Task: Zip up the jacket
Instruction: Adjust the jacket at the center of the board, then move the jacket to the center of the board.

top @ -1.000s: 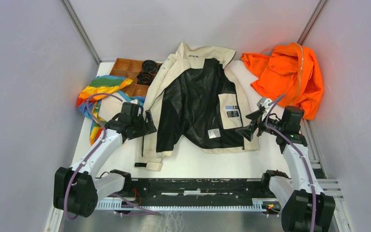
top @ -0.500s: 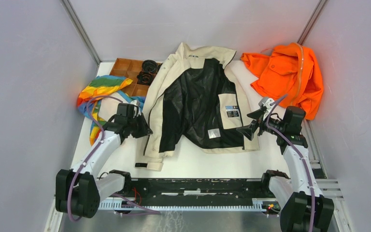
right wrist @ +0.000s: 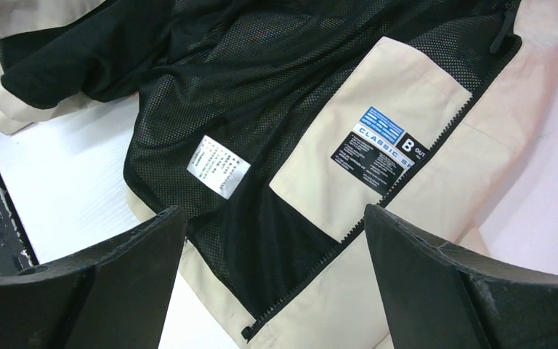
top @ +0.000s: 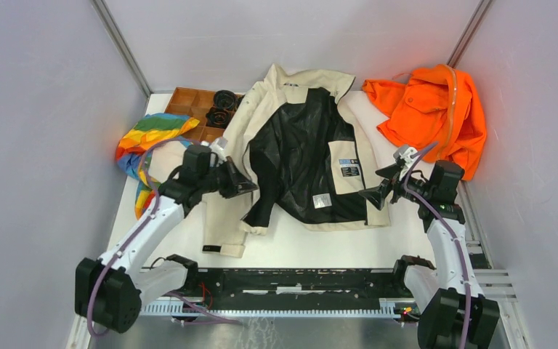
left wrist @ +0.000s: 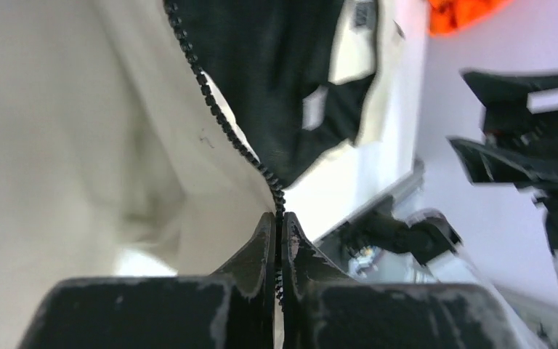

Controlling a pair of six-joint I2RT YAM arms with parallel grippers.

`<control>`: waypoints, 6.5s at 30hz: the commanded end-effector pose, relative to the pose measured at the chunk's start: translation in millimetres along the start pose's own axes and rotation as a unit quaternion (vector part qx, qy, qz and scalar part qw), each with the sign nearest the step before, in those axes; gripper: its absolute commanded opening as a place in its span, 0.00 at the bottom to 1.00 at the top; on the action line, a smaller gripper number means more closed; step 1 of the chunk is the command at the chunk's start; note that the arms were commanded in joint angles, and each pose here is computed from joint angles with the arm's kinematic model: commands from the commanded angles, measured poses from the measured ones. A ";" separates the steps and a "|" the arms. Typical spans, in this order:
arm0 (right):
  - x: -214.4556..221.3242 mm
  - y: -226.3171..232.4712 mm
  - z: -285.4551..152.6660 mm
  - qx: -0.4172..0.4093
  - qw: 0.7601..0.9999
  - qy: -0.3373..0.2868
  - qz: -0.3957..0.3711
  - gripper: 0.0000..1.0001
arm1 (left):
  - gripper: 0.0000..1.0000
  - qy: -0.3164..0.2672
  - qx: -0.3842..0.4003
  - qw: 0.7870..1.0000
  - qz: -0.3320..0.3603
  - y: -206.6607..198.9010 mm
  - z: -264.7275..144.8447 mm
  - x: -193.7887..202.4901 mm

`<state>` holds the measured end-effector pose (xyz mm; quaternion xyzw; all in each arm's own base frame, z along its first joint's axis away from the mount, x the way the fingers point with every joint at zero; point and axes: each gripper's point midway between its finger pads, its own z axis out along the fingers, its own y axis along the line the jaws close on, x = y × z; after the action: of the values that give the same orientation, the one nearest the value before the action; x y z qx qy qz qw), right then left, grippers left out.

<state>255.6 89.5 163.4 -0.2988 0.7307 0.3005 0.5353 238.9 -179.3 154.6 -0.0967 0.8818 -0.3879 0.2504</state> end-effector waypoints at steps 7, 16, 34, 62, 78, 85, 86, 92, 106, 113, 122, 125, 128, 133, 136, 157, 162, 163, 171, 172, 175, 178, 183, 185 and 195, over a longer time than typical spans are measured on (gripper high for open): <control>-10.0 -20.7 -8.0 0.051 0.999 -0.003 -0.018 0.98 | 0.27 0.158 0.115 0.979 0.059 -143.5 97.8 82.9; -7.1 -30.6 -11.5 0.068 0.997 0.011 -0.027 0.98 | 0.65 0.186 0.100 0.968 0.136 -174.5 103.8 83.7; 16.8 -34.2 -1.8 0.002 0.997 0.051 -0.065 0.95 | 0.81 -0.159 0.191 0.956 0.158 -195.2 26.1 -16.2; -58.3 -150.7 52.9 0.170 0.976 0.123 -0.052 0.70 | 0.96 -0.280 0.158 0.942 0.093 -150.7 -20.9 -47.7; -43.1 -219.0 161.2 0.244 0.938 0.221 -0.109 0.69 | 0.93 -0.287 0.109 0.951 0.039 -133.9 -15.3 -55.2; -18.8 -223.6 176.1 0.238 0.929 0.259 -0.117 0.63 | 0.93 -0.295 0.097 0.950 0.039 -130.4 -12.1 -59.2; -16.0 -223.5 177.7 0.236 0.928 0.262 -0.119 0.60 | 0.93 -0.295 0.095 0.950 0.040 -130.4 -11.0 -59.8; 2.1 -234.2 186.2 0.249 0.916 0.284 -0.130 0.53 | 0.93 -0.286 0.094 0.952 0.050 -134.9 -1.6 -60.9; -31.3 -225.9 168.3 0.272 0.920 0.229 -0.164 0.09 | 0.93 -0.263 0.128 0.955 0.052 -151.8 13.7 -56.9; -46.3 -176.7 140.1 0.229 0.950 0.179 -0.115 0.06 | 0.91 -0.239 0.194 0.950 0.046 -173.1 27.6 -48.7; -32.2 -113.7 109.7 0.174 0.970 0.154 -0.069 0.06 | 0.88 -0.169 0.231 0.958 0.037 -190.1 72.6 -33.2; -19.4 -96.3 102.2 0.155 0.974 0.154 -0.055 0.06 | 0.88 -0.154 0.234 0.959 0.035 -193.6 89.0 -31.9; -6.4 -81.2 97.1 0.140 0.978 0.150 -0.038 0.06 | 0.87 -0.141 0.226 0.963 0.032 -194.9 107.5 -32.1; 25.8 -57.5 94.2 0.112 0.982 0.151 0.012 0.07 | 0.76 -0.088 0.185 0.979 0.016 -189.2 149.7 -25.7; 35.1 -51.9 93.3 0.108 0.983 0.147 0.024 0.07 | 0.71 -0.049 0.162 0.985 0.015 -184.8 175.0 -16.5; 34.5 -61.2 90.2 0.101 0.985 0.117 0.080 0.08 | 0.54 0.039 0.165 0.983 0.075 -188.6 266.9 -2.6; 34.3 -61.5 90.1 0.099 0.985 0.116 0.083 0.08 | 0.52 0.059 0.182 0.978 0.077 -194.1 273.2 2.5; 33.9 -61.1 90.2 0.098 0.985 0.116 0.083 0.08 | 0.51 0.060 0.182 0.979 0.076 -192.9 274.6 3.4; 35.6 -58.5 90.8 0.092 0.985 0.116 0.087 0.08 | 0.48 0.071 0.187 0.977 0.072 -192.1 281.2 7.2; 35.4 -58.5 90.9 0.091 0.985 0.116 0.087 0.08 | 0.46 0.071 0.187 0.977 0.072 -191.6 282.3 6.5; 36.1 -58.3 90.8 0.091 0.985 0.116 0.087 0.08 | 0.44 0.072 0.190 0.976 0.072 -193.2 284.5 5.0; 37.1 -58.4 90.7 0.091 0.985 0.117 0.086 0.08 | 0.40 0.075 0.194 0.975 0.073 -193.4 285.6 4.0; 39.9 -59.1 90.3 0.093 0.985 0.121 0.085 0.08 | 0.24 0.078 0.198 0.974 0.071 -192.2 284.2 -0.8; 40.7 -60.0 89.7 0.095 0.984 0.122 0.084 0.08 | 0.18 0.078 0.199 0.974 0.069 -191.8 282.9 -3.4; 53.6 -60.7 89.8 0.091 0.983 0.139 0.079 0.11 | 0.02 0.082 0.208 0.972 0.076 -188.6 275.0 -9.0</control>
<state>345.8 111.4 90.4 -0.2188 0.8446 0.2226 0.4350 375.4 -481.6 119.3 0.0287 0.8236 -0.5317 0.1956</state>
